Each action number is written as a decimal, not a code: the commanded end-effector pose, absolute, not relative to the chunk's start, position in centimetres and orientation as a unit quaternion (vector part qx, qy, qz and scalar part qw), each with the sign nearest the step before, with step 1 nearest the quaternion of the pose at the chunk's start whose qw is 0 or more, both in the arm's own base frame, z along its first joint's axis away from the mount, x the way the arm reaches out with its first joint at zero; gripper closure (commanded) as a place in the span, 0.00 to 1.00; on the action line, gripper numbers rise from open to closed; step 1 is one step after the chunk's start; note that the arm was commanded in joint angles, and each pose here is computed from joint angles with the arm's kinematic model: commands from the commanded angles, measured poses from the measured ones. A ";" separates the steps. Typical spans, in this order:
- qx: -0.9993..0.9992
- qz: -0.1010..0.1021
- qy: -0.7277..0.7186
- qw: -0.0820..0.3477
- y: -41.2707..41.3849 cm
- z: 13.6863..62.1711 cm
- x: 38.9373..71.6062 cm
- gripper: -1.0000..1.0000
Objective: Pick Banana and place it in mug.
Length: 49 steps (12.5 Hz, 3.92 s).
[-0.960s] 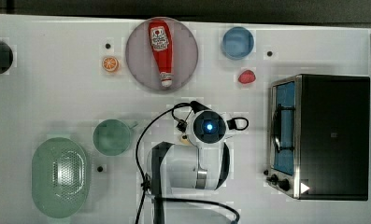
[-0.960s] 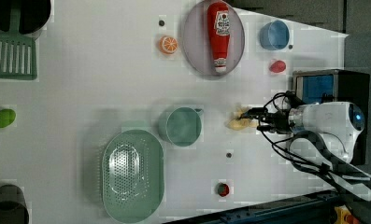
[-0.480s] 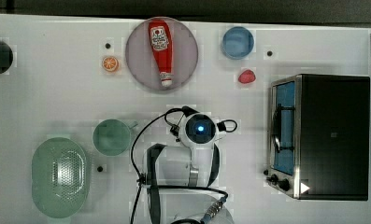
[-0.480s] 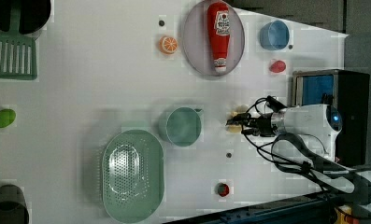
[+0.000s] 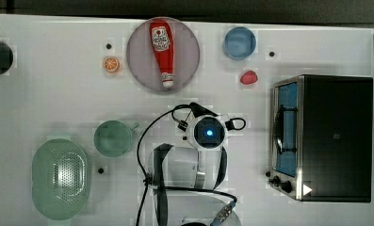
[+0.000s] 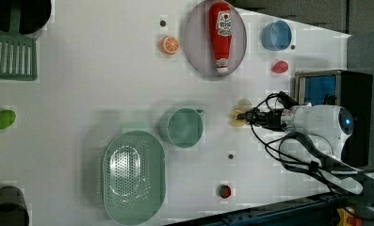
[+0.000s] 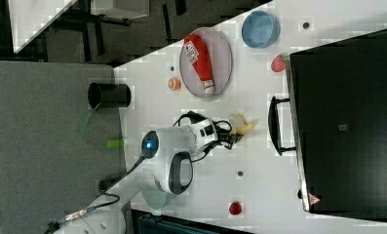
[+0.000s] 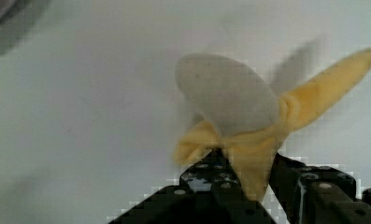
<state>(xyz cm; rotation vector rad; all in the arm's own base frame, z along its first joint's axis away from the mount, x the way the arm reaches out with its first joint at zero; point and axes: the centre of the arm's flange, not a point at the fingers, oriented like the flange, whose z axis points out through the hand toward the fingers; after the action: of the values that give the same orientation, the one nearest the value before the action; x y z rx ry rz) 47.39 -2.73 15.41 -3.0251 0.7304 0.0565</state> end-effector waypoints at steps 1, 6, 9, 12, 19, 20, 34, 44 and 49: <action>-0.977 -0.029 0.212 0.013 -2.8 24.2 49.6 0.71; -0.977 0.015 0.212 0.001 -3.1 38.1 49.9 0.71; -0.980 0.011 0.199 -0.002 -1.6 44.7 49.2 0.71; -0.987 -0.014 0.160 -0.007 2.7 47.3 48.7 0.71; -0.998 0.010 0.049 -0.034 17.5 44.4 46.1 0.71; -0.996 0.014 0.077 -0.037 18.9 43.7 45.7 0.71; -0.971 0.060 0.233 0.002 24.4 28.6 45.4 0.58; -0.956 -0.007 0.292 0.008 19.7 35.7 49.4 0.00; -0.924 -0.027 0.380 -0.020 10.7 48.9 50.9 0.00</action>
<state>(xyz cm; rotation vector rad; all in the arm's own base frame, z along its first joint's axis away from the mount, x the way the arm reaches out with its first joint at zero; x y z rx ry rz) 50.89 13.43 45.64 -3.0000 1.0782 -0.0307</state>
